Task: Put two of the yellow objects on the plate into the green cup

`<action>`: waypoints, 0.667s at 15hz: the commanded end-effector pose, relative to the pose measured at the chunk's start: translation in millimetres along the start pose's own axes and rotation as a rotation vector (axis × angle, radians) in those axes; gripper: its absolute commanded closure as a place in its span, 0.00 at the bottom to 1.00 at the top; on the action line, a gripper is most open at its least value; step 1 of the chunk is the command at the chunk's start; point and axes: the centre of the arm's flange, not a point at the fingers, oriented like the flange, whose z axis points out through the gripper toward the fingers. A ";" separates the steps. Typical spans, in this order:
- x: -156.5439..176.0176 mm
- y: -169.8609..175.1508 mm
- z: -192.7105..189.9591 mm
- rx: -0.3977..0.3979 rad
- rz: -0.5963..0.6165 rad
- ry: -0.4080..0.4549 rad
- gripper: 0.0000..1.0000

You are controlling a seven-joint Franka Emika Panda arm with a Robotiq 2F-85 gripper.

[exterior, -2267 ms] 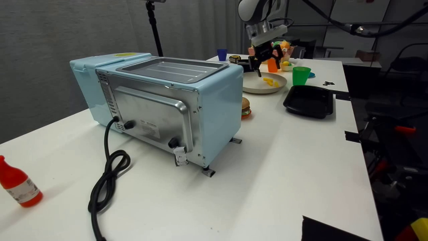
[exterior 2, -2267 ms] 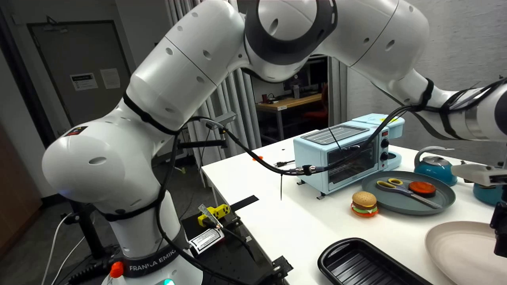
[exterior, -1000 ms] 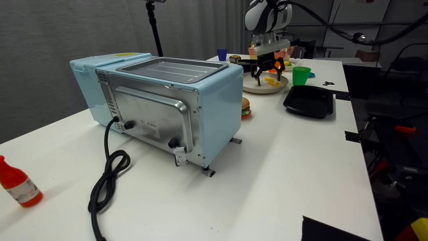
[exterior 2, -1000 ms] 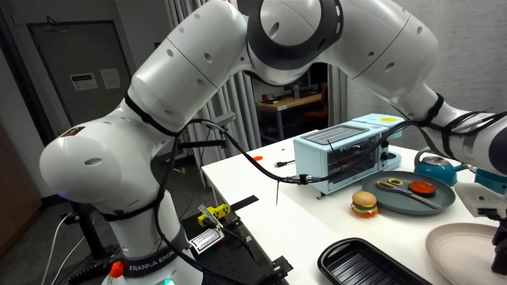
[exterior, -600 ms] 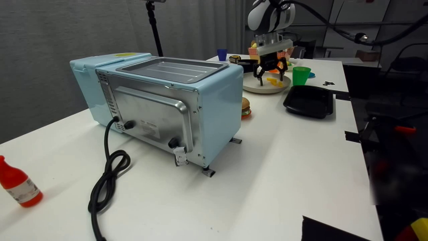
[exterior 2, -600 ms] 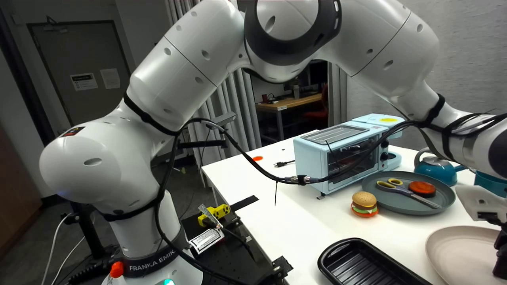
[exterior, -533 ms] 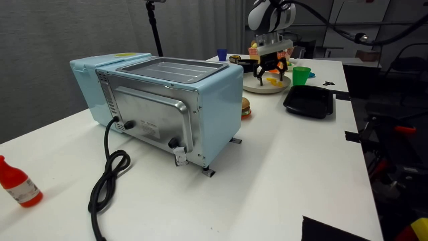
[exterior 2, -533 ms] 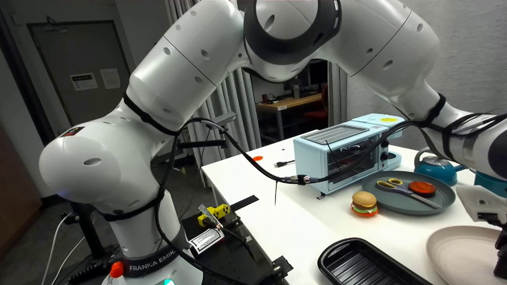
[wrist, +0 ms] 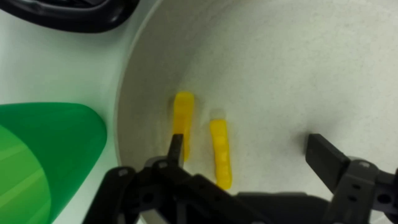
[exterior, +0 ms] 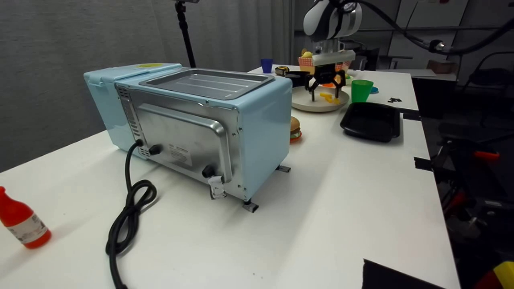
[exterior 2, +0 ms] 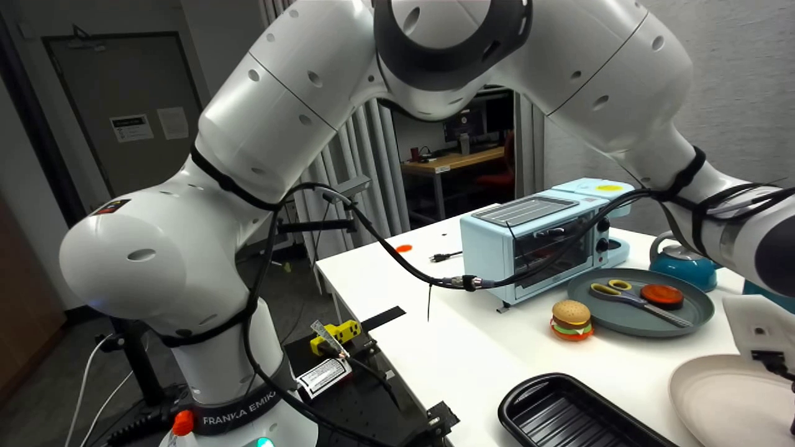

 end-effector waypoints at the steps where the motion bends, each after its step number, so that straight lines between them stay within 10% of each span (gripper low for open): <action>1: -11.2 19.2 -6.2 0.041 -0.011 0.012 0.00; 8: -14.1 24.9 8.3 0.036 -0.002 0.015 0.00; 10: -14.8 23.7 7.8 0.041 -0.003 0.015 0.26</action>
